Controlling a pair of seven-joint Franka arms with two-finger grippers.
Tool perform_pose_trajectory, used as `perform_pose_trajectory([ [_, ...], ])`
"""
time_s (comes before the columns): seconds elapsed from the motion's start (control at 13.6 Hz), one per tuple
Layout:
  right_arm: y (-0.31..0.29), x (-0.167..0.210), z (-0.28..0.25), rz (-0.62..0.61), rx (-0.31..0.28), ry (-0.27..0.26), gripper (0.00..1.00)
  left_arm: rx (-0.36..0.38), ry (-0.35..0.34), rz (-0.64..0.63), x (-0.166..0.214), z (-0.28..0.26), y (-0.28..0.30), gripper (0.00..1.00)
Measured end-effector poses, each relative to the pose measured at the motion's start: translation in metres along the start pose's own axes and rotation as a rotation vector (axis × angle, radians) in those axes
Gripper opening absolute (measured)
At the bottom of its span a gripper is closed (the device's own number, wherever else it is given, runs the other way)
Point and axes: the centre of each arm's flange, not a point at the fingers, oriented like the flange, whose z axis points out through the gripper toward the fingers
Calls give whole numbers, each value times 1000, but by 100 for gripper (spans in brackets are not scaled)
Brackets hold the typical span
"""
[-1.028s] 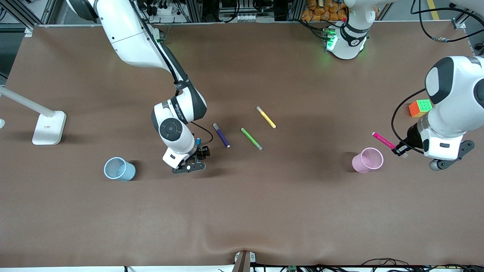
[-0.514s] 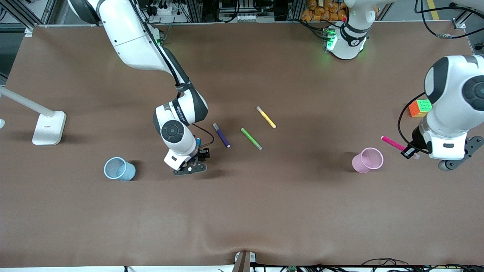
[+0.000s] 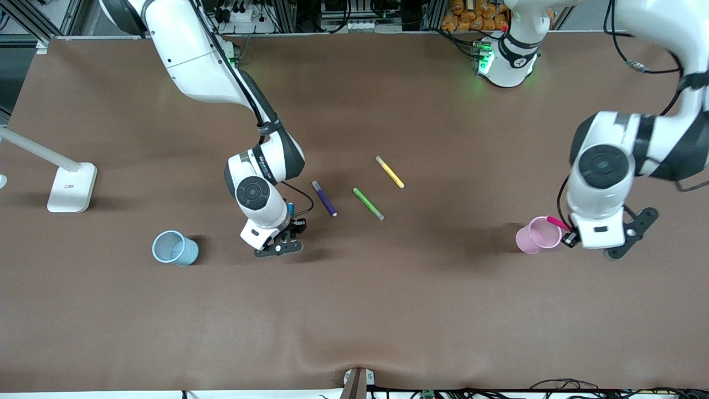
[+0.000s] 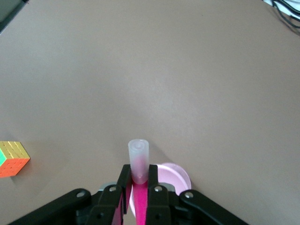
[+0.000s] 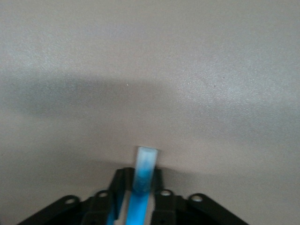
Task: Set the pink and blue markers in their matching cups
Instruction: 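Move the pink marker over the pink cup with the left gripper, then drop the pink marker in the cup while the right gripper carries blue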
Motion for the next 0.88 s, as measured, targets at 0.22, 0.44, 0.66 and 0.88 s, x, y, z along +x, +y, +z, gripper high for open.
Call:
perform_pose_trajectory([
  [0.22, -1, 0, 0, -1, 0, 0, 17, 21, 25, -28, -9, 27, 11, 18],
  [0.44, -2, 2, -3, -4, 3, 9, 17, 32, 51, -48, -22, 36, 22, 18],
  [0.66, -5, 17, -37, -26, 23, 79, 17, 36, 49, -69, -28, 41, 26, 18],
  [0.88, -3, 29, -94, -41, 47, 178, 17, 42, 41, -73, -31, 47, 27, 18],
])
